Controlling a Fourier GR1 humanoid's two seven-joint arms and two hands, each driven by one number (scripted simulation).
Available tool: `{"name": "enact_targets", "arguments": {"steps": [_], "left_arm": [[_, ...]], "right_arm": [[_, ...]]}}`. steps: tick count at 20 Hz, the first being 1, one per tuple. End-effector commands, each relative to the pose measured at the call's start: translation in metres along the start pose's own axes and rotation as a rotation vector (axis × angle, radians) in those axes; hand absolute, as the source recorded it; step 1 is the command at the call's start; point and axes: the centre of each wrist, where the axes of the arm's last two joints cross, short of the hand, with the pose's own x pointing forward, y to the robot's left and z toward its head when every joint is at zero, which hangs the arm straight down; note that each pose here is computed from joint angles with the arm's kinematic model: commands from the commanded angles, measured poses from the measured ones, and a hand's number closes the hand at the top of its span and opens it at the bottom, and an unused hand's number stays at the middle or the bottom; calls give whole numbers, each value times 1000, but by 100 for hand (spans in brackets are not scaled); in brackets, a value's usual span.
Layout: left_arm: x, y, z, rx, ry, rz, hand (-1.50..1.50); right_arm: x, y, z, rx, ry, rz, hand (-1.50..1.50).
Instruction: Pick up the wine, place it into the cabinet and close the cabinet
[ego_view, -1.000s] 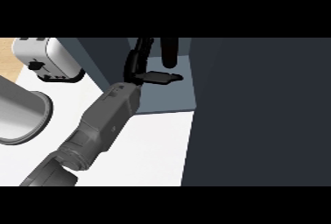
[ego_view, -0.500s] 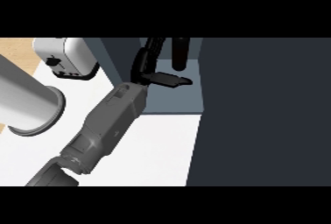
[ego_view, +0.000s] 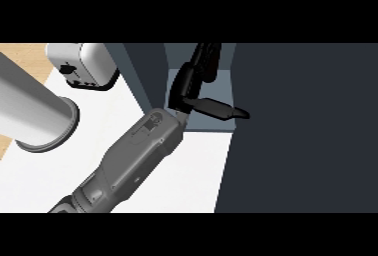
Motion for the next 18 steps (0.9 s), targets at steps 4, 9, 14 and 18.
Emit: {"name": "enact_targets", "arguments": {"steps": [4,9,14,18], "left_arm": [[20,-49,55,49,23,62,-150],[38,-62,82,85,-13,120,-150],[44,-72,135,145,-28,181,-150],[52,-80,164,155,-15,207,150]], "right_arm": [[13,6,13,34,-28,-1,-150],[12,22,16,23,-24,-28,-150],[16,11,16,2,-47,2,-150],[8,13,9,13,-38,12,-150]]}}
